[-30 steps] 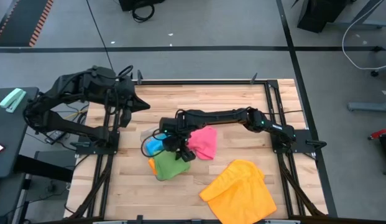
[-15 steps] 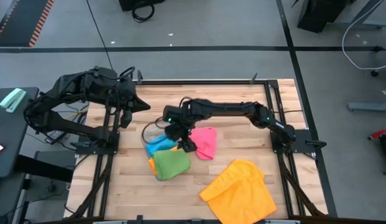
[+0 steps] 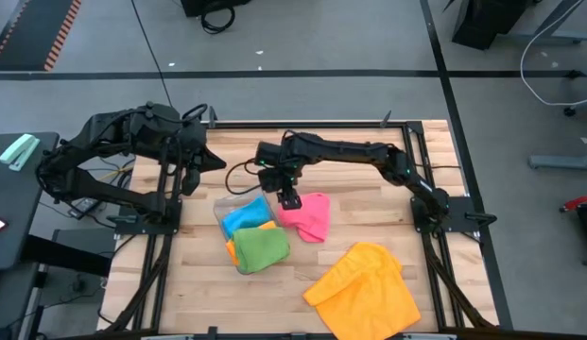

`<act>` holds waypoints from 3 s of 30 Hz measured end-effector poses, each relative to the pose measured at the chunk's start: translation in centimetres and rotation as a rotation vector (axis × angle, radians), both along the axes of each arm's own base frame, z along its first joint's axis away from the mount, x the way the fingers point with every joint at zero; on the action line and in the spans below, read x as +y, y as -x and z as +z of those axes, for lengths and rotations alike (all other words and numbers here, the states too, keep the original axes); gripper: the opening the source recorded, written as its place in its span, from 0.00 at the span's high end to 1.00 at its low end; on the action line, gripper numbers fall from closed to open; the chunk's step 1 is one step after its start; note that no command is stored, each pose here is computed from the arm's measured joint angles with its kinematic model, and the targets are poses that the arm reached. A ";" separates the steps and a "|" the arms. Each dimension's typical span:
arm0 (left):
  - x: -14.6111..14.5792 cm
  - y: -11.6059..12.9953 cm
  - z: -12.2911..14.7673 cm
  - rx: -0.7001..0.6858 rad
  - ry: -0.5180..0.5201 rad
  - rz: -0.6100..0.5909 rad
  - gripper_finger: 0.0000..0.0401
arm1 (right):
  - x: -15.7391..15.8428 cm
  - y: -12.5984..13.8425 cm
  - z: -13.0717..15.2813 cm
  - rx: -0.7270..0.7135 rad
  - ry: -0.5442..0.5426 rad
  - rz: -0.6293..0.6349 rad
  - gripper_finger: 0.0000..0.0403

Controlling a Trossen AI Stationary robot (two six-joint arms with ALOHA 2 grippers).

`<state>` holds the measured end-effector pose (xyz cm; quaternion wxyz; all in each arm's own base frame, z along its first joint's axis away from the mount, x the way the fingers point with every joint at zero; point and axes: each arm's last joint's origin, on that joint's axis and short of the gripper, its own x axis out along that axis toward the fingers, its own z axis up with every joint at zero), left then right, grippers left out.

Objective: Fold microfiber towels
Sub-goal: Fold the pink towel

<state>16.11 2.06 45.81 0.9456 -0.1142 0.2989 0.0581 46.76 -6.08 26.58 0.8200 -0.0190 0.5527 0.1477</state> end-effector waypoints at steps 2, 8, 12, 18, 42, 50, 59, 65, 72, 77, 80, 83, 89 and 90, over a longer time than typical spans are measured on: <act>0.0 0.0 0.0 -0.001 0.003 0.003 0.94 | -0.4 -0.2 -1.7 0.004 -0.025 0.001 0.51; 0.0 0.0 0.0 -0.002 0.020 0.015 0.97 | -0.4 -0.8 -6.6 -0.033 -0.036 0.012 0.51; 0.0 0.0 0.0 -0.001 0.030 0.021 0.96 | -0.3 -0.3 -8.7 0.000 -0.043 0.015 0.51; 0.0 0.1 -0.1 0.011 0.043 0.030 0.93 | -0.4 0.6 -9.6 0.068 -0.079 0.056 0.52; 0.2 -0.5 -0.3 0.028 0.011 0.048 0.94 | -2.2 4.9 0.1 -0.041 -0.001 -0.075 0.98; 0.5 -2.7 -1.0 0.057 -0.057 0.008 0.96 | -5.2 9.6 8.4 -0.242 0.231 -0.348 0.98; 1.0 -6.1 -2.8 0.145 -0.072 -0.015 0.93 | -7.1 12.9 11.3 -0.307 0.402 -0.492 0.98; 1.2 -7.7 -3.8 0.183 -0.066 -0.018 0.95 | -6.0 13.8 5.0 -0.097 0.322 -0.427 0.98; 1.2 -8.3 -4.1 0.198 -0.048 -0.011 0.96 | -1.7 15.9 -0.5 0.052 0.136 -0.294 0.98; 1.3 -8.9 -4.4 0.199 -0.048 -0.010 0.94 | 0.8 17.5 -3.6 0.160 0.092 -0.240 0.98; 1.4 -10.0 -5.0 0.213 -0.051 -0.007 0.94 | 1.3 18.7 -5.0 0.210 0.078 -0.266 0.97; 1.7 -11.7 -6.3 0.259 -0.078 -0.002 0.95 | 1.7 20.0 -5.8 0.231 0.036 -0.310 0.97; 2.3 -15.6 -10.0 0.369 -0.090 -0.026 0.97 | 2.6 23.4 -7.0 0.336 -0.130 -0.410 0.97; 2.4 -16.3 -10.7 0.378 -0.088 -0.026 0.96 | 2.8 24.0 -7.2 0.357 -0.150 -0.440 0.97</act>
